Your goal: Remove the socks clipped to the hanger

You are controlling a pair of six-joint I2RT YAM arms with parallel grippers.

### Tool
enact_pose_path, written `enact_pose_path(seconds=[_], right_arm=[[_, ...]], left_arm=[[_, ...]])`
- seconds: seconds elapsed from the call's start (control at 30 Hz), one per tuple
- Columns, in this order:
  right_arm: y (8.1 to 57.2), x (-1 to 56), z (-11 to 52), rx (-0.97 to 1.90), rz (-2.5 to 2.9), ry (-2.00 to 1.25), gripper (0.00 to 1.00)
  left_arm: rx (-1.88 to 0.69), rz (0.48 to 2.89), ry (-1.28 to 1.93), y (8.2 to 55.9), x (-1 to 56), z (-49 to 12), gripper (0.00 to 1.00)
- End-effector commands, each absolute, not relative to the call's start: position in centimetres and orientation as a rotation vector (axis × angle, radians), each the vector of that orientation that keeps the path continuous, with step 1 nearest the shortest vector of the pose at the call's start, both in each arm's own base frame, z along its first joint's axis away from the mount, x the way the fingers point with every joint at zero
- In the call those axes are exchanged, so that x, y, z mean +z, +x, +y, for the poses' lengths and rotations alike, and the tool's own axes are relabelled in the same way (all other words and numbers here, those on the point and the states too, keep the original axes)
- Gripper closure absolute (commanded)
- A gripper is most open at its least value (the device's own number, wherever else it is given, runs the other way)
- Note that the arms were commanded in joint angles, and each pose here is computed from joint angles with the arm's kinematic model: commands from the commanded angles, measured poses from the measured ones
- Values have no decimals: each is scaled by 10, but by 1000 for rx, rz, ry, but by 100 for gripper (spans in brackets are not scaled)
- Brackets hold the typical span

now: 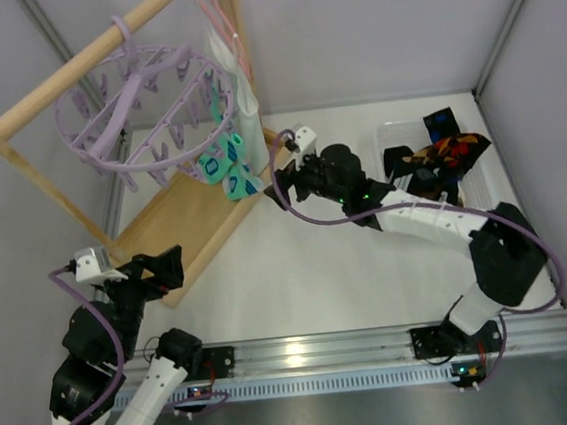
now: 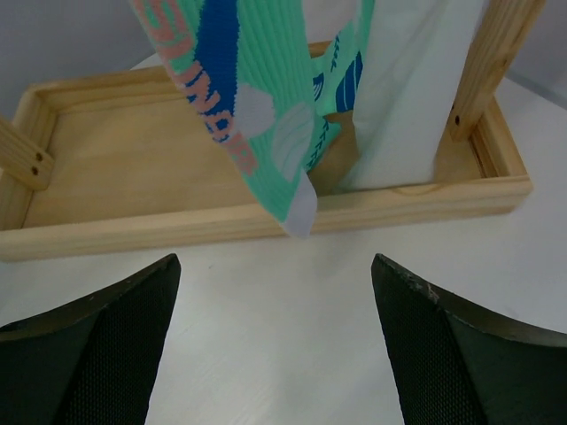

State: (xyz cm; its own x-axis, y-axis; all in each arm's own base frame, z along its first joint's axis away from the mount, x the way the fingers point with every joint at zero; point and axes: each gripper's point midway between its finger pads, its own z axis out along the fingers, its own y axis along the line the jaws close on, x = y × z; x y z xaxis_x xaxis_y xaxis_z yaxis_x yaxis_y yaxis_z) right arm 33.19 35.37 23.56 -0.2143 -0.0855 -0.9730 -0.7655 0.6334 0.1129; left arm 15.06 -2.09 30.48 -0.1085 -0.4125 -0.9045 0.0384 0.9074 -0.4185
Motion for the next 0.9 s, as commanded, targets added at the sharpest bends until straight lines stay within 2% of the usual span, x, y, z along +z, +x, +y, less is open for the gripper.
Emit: enact_pose_path(seconds=[0.0,0.07,0.23,0.33,0.37,0.43,0.47,0.53,0.57,0.73,0.87], right_arm=[[369,268,389,703,1515,-671,16],[379,240,409,709,1559,-726,16],[406,225,441,698,1529,-723,18],[412,210,456,732,1500,-728,29],[411,203,459,749,1499,-730,41],[409,208,462,788,1454,-708,55],[408,213,461,794,1439,-693,77],[400,219,460,801,1404,-675,95],[396,227,455,785,1394,-653,100],[356,265,454,781,1344,-643,100],[316,283,441,719,1379,-596,100]], left_arm=[[-395,1617,-299,158,313,-24,2],[-391,1623,-295,159,312,-24,2],[-391,1628,-292,160,311,-25,2],[-391,1628,-292,160,311,-25,2],[-394,1626,-291,159,312,-25,2],[-394,1628,-290,159,312,-26,2],[-403,1625,-283,158,314,-27,2],[-402,1631,-278,160,316,-28,2],[-410,1628,-267,159,322,-29,2],[-535,1655,-166,161,357,-59,2],[-722,1615,-26,149,417,-93,2]])
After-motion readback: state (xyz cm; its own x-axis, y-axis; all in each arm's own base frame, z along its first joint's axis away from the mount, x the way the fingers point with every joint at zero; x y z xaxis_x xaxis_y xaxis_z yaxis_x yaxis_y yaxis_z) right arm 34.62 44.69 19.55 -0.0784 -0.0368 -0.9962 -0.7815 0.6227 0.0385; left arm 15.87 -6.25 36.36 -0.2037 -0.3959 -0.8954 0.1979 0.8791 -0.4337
